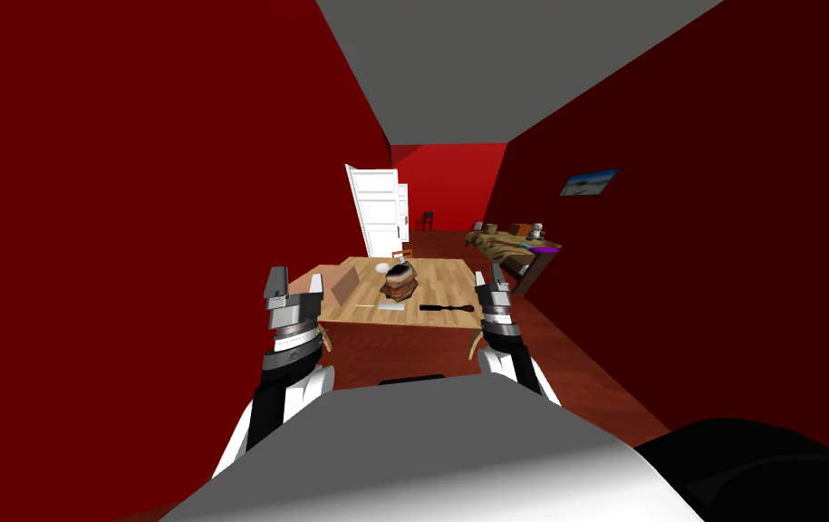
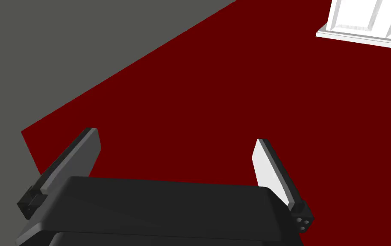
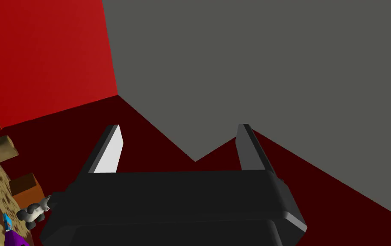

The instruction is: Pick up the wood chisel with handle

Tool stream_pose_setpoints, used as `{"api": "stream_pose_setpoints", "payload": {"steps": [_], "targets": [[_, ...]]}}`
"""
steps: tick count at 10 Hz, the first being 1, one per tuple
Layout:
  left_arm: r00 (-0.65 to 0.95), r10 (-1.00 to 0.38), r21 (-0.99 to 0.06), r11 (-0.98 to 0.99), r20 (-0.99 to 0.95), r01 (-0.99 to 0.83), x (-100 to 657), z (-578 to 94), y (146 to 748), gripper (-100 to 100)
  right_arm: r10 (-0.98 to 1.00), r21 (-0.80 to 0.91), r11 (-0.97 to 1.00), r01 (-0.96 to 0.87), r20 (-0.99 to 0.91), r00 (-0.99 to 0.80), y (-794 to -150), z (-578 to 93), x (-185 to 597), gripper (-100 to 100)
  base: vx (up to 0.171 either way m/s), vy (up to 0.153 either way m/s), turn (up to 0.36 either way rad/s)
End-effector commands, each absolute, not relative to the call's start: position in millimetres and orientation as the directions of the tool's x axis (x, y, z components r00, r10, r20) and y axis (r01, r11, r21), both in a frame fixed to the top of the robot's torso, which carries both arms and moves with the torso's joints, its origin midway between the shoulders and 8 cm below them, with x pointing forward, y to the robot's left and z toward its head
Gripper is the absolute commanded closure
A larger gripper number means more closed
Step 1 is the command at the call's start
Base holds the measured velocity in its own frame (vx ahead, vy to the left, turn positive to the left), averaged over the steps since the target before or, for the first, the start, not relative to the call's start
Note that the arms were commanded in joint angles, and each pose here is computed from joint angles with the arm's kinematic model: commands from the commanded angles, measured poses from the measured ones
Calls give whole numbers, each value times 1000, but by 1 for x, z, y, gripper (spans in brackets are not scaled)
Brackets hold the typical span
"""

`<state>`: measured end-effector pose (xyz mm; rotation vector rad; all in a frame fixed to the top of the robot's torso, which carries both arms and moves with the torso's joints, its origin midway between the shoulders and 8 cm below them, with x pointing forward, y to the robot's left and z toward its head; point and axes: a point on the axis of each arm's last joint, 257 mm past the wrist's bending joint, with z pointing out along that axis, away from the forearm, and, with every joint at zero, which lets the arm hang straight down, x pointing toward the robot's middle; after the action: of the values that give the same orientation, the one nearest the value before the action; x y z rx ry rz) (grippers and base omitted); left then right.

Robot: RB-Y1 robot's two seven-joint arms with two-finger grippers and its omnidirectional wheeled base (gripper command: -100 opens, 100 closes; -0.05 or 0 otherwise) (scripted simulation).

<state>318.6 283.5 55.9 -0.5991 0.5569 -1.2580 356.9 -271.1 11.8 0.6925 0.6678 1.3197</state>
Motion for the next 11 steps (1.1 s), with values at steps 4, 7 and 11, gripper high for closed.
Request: {"api": "stream_pose_setpoints", "payload": {"steps": [4, 7, 11], "targets": [[218, -974, -688, 198, -59, 699, 319, 56, 283, 0, 983, 828, 180, -531, -169, 70, -250, -35, 360, -100, -67, 1, 106], [218, -974, -688, 198, -59, 699, 319, 56, 283, 0, 964, 871, 241, -427, -265, 5, -234, -90, 357, -100, -86, 18, 178], [218, -974, -688, 198, -59, 699, 319, 56, 283, 0, 927, 902, 324, -285, -363, -94, -219, -166, 342, -100, -46, 29, 227]]}}
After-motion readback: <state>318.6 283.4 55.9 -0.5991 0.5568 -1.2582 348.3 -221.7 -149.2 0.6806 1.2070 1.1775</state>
